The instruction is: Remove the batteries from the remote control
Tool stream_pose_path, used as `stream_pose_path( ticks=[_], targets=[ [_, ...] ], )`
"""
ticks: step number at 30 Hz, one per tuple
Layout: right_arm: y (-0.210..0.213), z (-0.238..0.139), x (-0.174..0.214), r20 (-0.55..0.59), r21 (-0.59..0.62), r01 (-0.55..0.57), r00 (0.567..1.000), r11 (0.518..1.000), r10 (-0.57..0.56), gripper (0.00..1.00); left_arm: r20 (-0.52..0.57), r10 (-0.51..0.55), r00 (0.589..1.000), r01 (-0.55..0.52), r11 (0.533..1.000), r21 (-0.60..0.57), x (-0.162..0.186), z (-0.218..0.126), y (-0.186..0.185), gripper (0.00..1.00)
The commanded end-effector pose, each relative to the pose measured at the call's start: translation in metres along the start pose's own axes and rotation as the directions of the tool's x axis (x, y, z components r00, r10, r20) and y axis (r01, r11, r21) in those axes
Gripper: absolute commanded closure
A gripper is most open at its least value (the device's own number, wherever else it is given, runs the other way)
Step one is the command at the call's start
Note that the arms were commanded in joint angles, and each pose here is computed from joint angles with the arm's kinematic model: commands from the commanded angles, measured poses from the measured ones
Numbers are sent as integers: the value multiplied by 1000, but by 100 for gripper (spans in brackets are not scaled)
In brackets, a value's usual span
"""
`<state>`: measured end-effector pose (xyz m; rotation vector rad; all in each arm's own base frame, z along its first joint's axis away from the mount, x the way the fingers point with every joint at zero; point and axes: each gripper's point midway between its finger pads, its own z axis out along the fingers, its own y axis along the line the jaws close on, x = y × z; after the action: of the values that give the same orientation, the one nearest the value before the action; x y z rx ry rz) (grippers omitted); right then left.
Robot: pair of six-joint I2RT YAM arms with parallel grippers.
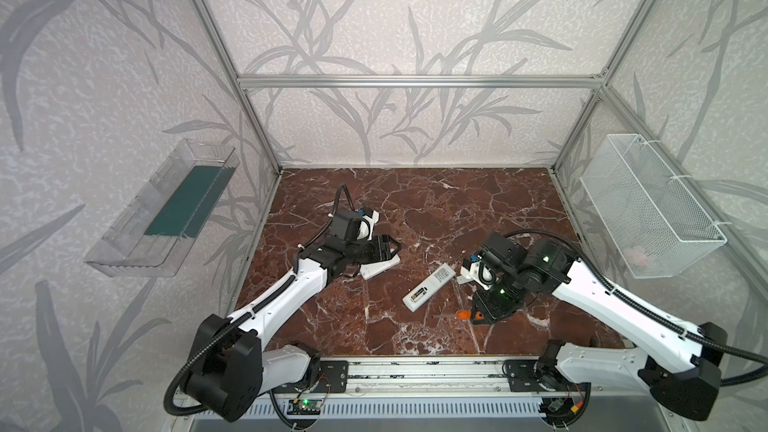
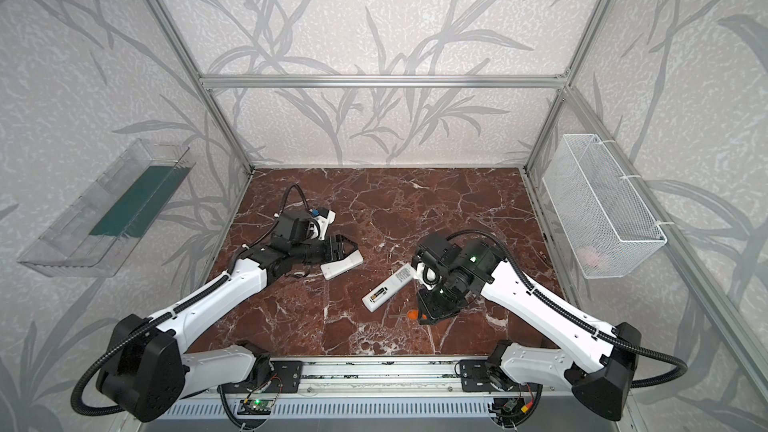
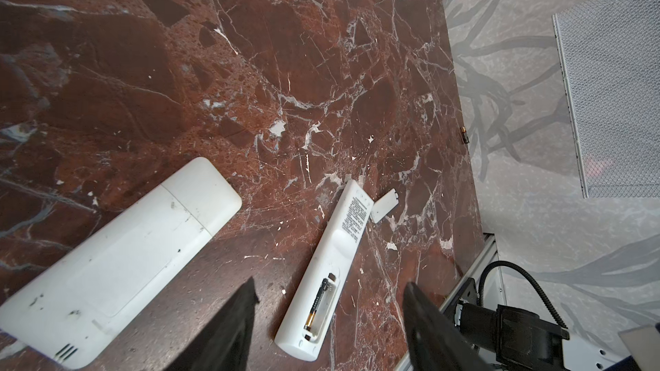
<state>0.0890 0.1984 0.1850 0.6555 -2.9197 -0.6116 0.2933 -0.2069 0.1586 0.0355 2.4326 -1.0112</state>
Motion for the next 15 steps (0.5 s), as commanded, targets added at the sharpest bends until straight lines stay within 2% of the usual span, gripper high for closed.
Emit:
stream_pose_path(
  ticks=[1, 6, 15],
  targets=[
    [2, 0, -5, 19, 0, 18, 1000, 1000, -18, 100, 9, 9, 1000, -9, 1000, 22, -1, 0, -2, 34],
    [4, 8, -31, 96, 5, 15, 995, 1000, -15, 100, -8, -12, 1000, 12, 1000, 23, 7, 6, 4, 36],
    [3, 22, -56, 105, 5, 6, 994, 1000, -6, 100, -27, -43, 999, 44, 998, 39, 18, 17, 9, 36]
  ],
)
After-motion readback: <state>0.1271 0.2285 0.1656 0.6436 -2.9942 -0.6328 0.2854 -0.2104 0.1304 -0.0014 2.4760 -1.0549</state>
